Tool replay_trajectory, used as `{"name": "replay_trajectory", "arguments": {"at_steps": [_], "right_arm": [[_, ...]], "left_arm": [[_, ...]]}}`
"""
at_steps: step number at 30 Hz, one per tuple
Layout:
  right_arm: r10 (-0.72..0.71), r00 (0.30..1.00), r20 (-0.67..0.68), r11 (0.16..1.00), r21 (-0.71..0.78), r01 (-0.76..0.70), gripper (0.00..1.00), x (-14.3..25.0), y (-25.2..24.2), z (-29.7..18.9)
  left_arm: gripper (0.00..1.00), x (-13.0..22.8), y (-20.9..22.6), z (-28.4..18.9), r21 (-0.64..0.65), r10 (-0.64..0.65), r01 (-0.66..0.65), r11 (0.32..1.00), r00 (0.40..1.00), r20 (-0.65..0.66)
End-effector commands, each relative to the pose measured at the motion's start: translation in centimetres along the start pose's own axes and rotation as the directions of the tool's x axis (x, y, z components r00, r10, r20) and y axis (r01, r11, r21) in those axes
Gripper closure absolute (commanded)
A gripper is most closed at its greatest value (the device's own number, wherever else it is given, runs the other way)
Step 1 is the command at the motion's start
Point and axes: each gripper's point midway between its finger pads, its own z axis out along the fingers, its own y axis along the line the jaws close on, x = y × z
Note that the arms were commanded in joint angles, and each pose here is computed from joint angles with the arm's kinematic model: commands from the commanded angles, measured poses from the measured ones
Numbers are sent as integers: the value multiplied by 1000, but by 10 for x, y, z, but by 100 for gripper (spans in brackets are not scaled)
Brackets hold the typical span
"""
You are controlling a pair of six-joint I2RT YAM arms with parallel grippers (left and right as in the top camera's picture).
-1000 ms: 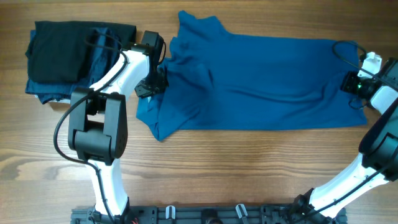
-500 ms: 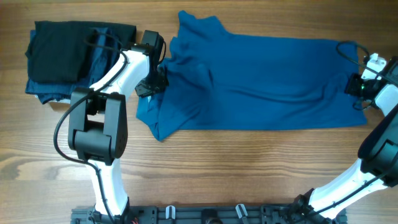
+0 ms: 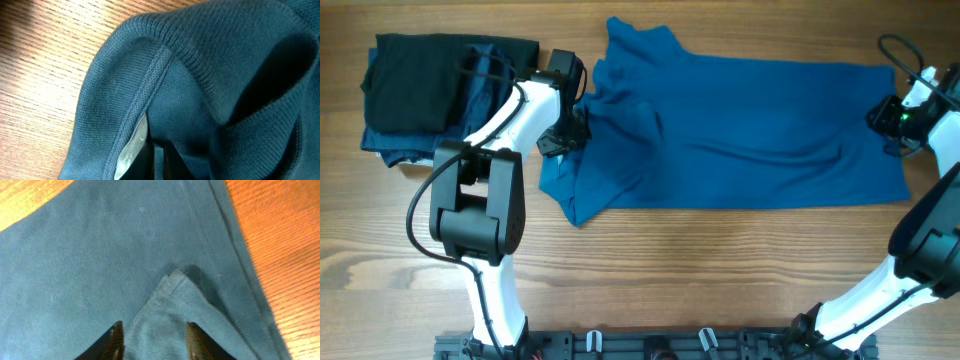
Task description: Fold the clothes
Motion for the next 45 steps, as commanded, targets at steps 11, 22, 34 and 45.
{"name": "replay_trajectory", "arguments": {"at_steps": [11,22,34,45], "right_arm": [[41,998,52,967,249,-53,52,-7,-3,35],[114,994,-2,945,310,-107,56,17,-21,59],[107,994,21,934,341,-107,87,8,-25,52],[101,994,30,893,437,-103,92,-7,-35,26]], "left_arm": [[91,7,4,4,-10,-12,12,1000,999,-34],[91,7,4,4,-10,-12,12,1000,999,-34],[90,8,5,4,-14,-12,11,1000,999,-40],[89,1,0,4,5,-13,13,1000,1000,-12]]}}
